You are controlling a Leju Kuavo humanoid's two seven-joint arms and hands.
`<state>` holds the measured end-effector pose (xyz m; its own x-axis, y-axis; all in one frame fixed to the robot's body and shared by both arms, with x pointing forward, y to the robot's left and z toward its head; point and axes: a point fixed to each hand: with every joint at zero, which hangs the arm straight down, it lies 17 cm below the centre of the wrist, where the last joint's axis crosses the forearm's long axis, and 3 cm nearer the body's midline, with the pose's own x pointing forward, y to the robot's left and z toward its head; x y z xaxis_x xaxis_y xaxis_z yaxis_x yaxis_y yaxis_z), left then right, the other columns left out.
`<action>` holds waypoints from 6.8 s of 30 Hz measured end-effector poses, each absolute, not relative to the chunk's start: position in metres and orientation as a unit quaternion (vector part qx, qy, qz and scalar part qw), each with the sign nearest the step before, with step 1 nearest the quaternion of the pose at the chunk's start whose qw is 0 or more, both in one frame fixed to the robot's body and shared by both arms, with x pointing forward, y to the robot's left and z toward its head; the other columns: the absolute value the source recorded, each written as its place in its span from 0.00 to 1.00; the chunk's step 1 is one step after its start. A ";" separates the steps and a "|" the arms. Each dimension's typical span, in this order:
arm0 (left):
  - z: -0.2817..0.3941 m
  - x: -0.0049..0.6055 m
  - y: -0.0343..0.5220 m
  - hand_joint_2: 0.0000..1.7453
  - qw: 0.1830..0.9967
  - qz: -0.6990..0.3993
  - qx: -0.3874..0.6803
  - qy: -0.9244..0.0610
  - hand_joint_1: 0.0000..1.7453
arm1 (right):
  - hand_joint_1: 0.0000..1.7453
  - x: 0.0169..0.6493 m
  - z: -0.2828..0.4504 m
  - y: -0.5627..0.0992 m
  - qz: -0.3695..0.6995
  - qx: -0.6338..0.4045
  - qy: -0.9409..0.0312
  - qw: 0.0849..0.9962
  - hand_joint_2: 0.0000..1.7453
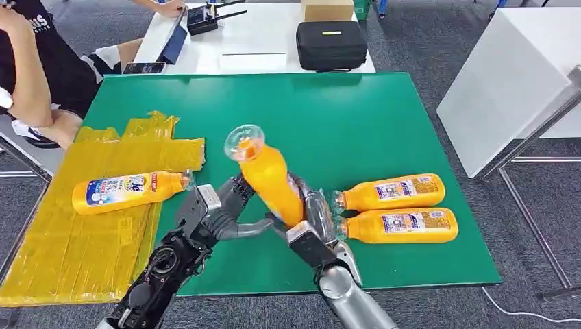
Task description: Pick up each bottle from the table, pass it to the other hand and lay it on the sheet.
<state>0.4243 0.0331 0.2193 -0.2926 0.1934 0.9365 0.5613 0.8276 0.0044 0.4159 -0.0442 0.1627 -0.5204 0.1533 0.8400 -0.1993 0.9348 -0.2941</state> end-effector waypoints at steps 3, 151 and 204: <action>0.224 0.426 0.033 1.00 0.540 -0.166 -0.246 -0.788 0.00 | 1.00 0.408 0.156 -0.026 0.206 0.027 -0.847 0.489 1.00; 0.188 0.540 0.293 0.00 0.375 -0.338 0.584 -0.636 0.00 | 0.00 0.400 0.257 -0.212 0.111 -0.385 -0.842 0.361 1.00; 0.205 0.484 0.226 1.00 0.503 -0.033 0.147 -0.851 0.00 | 0.00 0.526 0.081 -0.424 0.546 -0.471 -0.450 0.526 1.00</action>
<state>0.4839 0.2261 0.2052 -0.4507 -0.2826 0.8467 -0.2171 0.9548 0.2032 0.5262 -0.4239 0.0807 -0.0020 0.9991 -0.0412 -0.1509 -0.0410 -0.9877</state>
